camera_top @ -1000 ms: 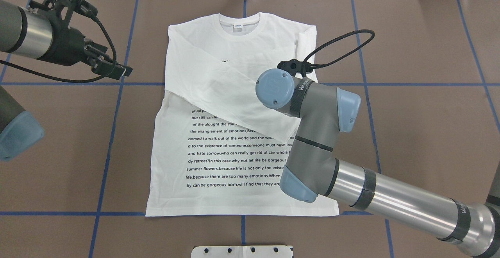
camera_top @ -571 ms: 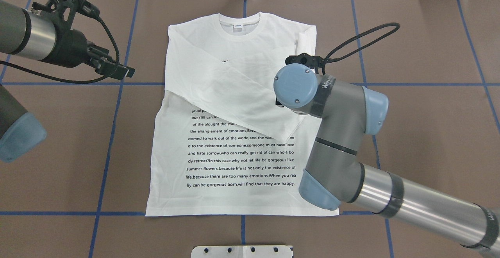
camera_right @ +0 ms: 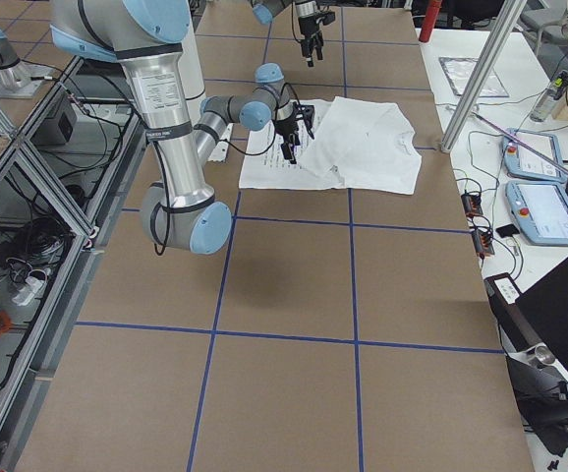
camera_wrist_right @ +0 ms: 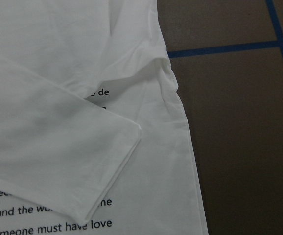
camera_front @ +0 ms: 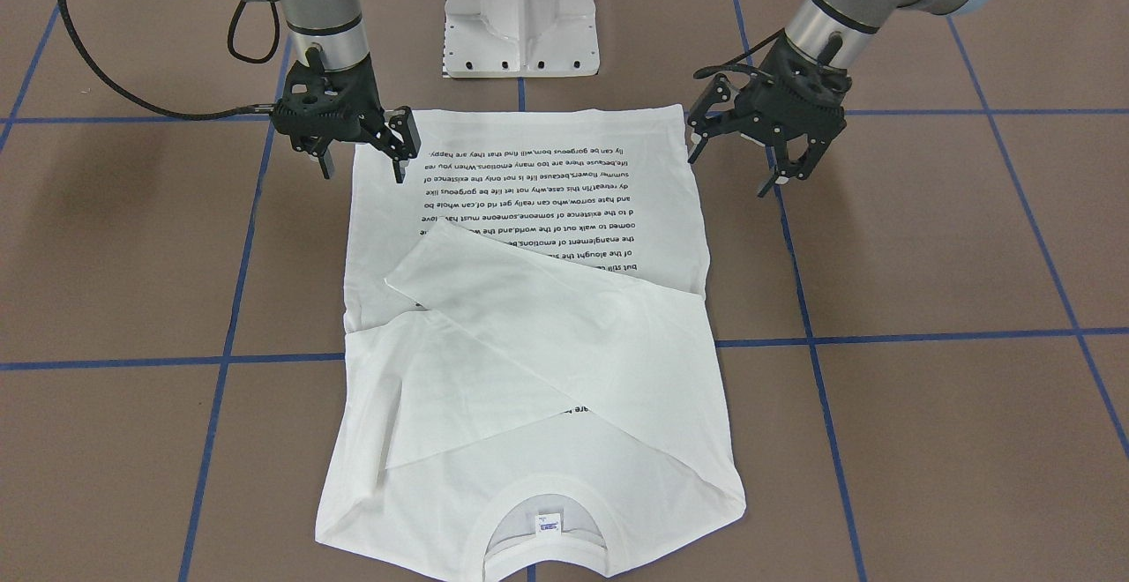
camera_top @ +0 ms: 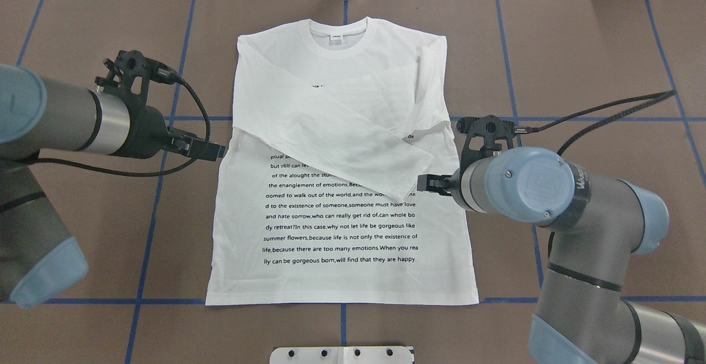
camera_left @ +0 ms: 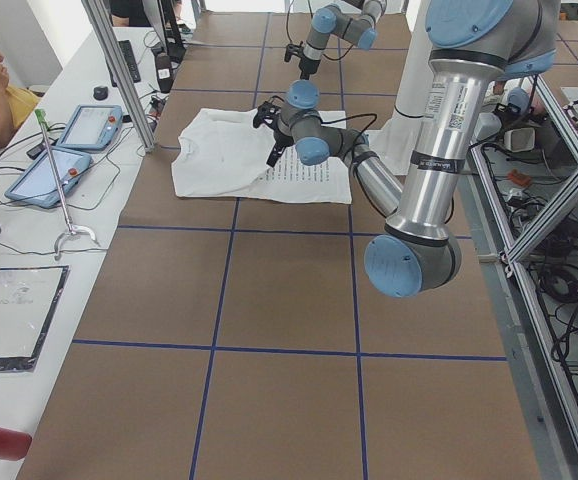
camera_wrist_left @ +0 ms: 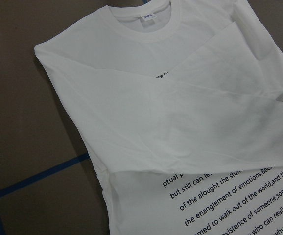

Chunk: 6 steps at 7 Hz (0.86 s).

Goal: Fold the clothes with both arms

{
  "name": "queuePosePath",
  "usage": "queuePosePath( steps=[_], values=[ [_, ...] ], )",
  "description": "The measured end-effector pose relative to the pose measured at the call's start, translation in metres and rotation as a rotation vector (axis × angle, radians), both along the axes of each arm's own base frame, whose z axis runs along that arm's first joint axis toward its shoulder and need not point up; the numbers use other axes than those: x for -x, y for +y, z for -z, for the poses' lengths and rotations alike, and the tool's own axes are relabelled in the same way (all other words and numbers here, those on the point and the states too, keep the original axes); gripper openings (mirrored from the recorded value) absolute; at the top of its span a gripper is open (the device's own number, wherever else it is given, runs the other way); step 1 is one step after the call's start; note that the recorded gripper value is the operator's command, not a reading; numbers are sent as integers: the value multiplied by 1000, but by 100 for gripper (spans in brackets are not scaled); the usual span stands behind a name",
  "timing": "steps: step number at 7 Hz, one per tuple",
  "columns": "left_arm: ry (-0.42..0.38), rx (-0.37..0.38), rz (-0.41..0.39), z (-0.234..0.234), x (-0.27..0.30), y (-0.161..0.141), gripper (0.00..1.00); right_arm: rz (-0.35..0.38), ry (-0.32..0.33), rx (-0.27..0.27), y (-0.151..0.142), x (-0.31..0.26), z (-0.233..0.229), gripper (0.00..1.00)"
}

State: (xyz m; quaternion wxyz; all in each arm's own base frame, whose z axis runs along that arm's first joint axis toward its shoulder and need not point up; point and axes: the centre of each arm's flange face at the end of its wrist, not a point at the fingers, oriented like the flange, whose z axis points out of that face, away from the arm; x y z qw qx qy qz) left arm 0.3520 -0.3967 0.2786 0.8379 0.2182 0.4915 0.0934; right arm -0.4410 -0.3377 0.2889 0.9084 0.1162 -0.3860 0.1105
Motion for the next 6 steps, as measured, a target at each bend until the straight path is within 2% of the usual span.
queuePosePath(
  steps=[2, 3, 4, 6],
  values=[
    [-13, 100, 36, -18, -37, 73, 100, -16, -7, -9, 55, 10, -35, 100],
    [-28, 136, 61, -29, -55, 102, 100, -15, -10, -12, 72, 12, -39, 100],
    [-52, 159, 84, -43, -68, 119, 99, -13, -12, -13, 80, 12, -40, 100],
    [-101, 192, 92, -69, -84, 137, 89, -12, -13, -13, 84, 12, -40, 100]
  ],
)
